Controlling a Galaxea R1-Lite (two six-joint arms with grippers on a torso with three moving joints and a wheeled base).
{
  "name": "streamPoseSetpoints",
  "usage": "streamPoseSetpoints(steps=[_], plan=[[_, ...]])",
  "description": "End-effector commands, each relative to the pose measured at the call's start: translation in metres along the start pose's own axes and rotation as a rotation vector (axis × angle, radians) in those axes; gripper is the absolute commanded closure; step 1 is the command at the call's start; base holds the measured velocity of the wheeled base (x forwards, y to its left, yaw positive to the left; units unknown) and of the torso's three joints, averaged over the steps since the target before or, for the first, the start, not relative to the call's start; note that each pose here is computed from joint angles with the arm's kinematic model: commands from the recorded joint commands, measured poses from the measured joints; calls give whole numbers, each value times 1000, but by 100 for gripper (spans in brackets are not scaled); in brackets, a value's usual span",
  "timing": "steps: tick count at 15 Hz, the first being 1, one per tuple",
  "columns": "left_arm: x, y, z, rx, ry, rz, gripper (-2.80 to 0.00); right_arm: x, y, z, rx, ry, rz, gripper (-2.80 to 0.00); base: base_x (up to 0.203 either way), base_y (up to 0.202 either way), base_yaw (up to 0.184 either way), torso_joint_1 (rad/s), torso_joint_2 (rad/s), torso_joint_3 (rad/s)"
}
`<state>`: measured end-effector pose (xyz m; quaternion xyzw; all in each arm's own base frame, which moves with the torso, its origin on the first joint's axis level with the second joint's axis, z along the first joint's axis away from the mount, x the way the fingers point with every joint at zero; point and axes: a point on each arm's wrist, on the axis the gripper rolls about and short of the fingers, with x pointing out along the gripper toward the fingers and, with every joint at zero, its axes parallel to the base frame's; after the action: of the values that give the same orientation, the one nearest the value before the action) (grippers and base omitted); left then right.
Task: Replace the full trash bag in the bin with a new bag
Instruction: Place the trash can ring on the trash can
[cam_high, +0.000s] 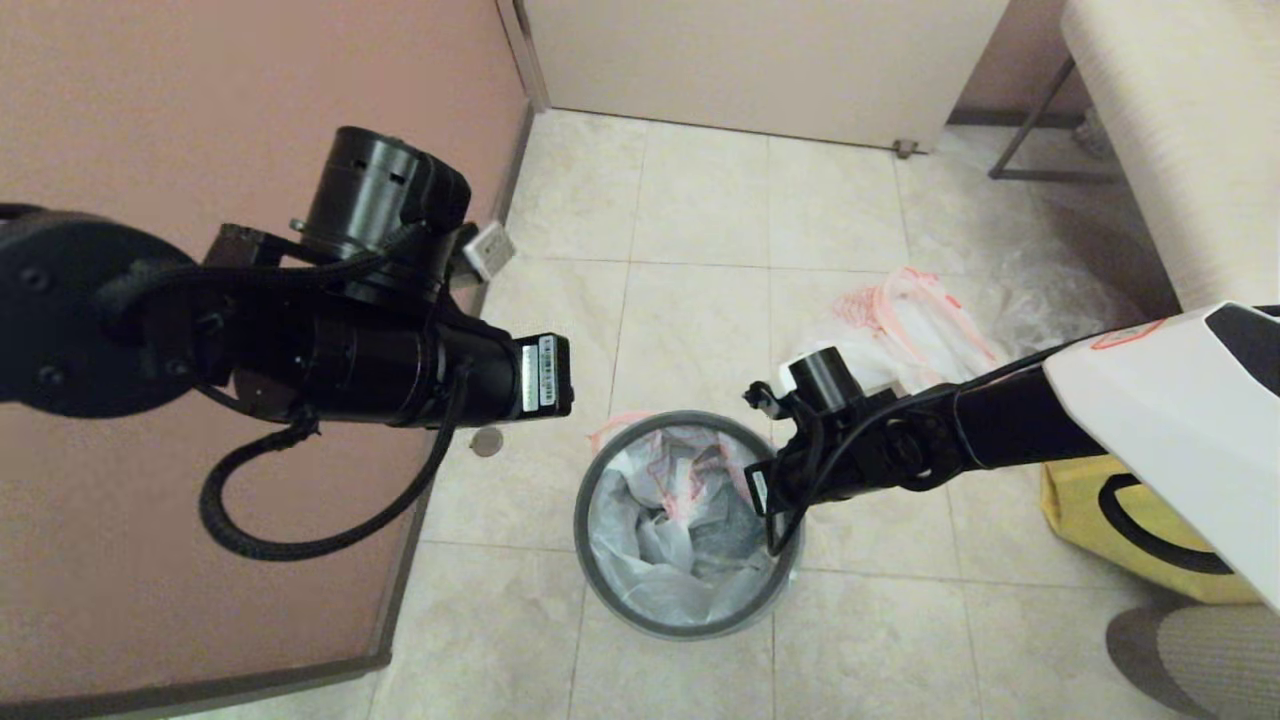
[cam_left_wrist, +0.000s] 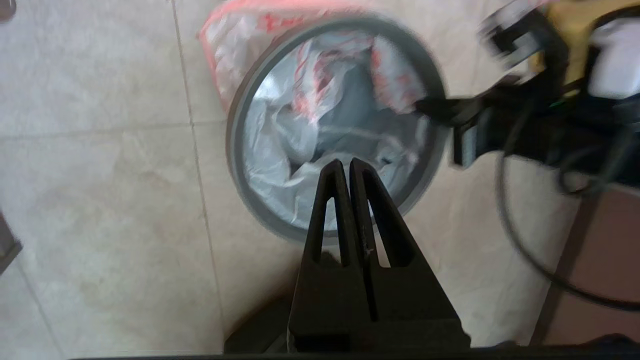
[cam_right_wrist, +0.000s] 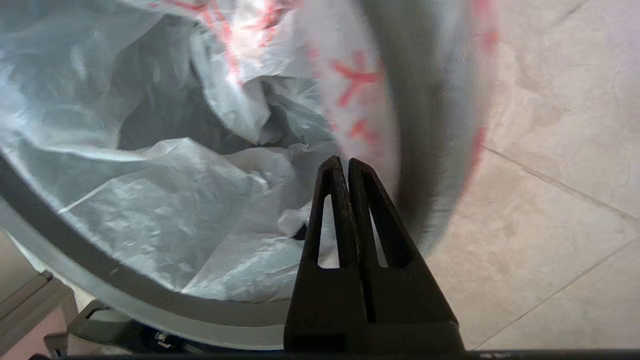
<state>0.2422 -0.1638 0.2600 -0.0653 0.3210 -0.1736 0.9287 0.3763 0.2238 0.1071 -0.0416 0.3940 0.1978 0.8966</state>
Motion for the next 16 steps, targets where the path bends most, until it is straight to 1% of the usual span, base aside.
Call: streamPoseSetpoints(steps=[1,3,5,6,7,8,10,13,14,15,16], plan=[[14,6,-4,-9,38,23,0,-2,-5,1,9,-3,-7,0,0,0,0,0,0,0],[21,13,-9,-19,83,12,0,-3,-11,2,20,-3,-14,0,0,0,0,0,0,0],[29,25,-24,-27,160,2,0,-6,-13,2,23,-5,-16,0,0,0,0,0,0,0],[35,34,-31,-27,204,-17,0,-7,-15,3,25,-9,-17,0,0,0,0,0,0,0],[41,40,-33,-36,231,-45,0,-7,-15,3,20,-9,-18,0,0,0,0,0,0,0],[49,43,-36,-43,261,-61,0,-7,-15,3,15,-8,-18,0,0,0,0,0,0,0],[69,52,-49,-56,322,-53,0,-8,-14,3,12,-11,-14,0,0,0,0,0,0,0],[101,68,-62,-53,350,-29,0,-7,-13,4,9,-22,-12,0,0,0,0,0,0,0],[107,72,-64,-59,349,-31,0,-7,-14,5,10,-23,-13,0,0,0,0,0,0,0],[110,76,-63,-75,347,-77,0,-6,-13,4,9,-20,-13,0,0,0,0,0,0,0],[113,81,-60,-98,342,-143,0,-6,-13,4,8,-19,-12,0,0,0,0,0,0,0]])
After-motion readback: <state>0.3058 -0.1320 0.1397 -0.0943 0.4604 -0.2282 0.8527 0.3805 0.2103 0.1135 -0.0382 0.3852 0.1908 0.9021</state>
